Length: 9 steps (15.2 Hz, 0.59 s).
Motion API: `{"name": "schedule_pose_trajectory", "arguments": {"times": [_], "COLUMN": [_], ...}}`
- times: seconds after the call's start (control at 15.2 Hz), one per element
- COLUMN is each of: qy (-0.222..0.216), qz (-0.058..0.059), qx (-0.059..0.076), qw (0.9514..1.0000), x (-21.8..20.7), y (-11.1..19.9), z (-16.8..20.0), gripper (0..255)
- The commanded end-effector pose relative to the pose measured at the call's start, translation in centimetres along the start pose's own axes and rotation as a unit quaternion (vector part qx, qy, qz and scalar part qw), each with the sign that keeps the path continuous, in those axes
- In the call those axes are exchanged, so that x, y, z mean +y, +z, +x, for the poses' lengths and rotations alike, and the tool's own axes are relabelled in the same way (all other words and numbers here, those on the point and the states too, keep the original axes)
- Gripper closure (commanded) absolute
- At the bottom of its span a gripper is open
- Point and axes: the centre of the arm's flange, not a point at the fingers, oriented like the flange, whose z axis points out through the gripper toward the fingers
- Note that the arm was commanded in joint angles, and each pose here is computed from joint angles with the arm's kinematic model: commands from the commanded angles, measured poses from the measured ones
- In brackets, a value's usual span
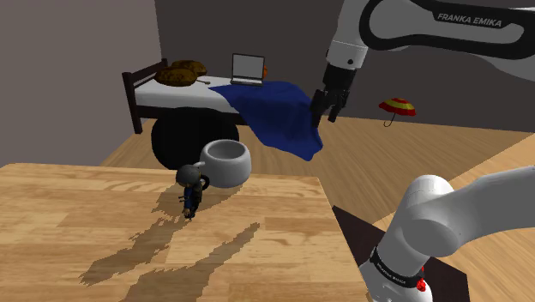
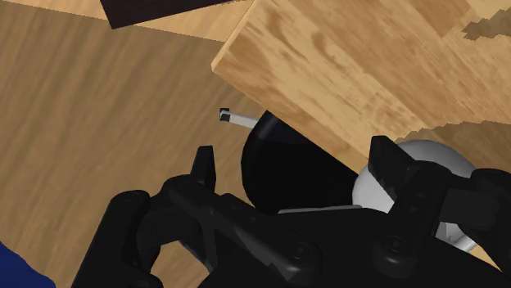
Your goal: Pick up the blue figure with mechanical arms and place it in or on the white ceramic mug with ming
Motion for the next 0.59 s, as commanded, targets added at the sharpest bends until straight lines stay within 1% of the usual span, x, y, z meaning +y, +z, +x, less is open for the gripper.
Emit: {"name": "schedule_pose_trajectory", "arguments": {"times": [0.0,0.53], "qy": [0.0,0.006], "qz": [0.0,-0.003], "qx": [0.0,-0.005], "qw": [1.0,1.0], "x": [0.0,-10.1], "y": [0.0,1.9], "z": [0.0,2.9], "gripper": [0,0]}}
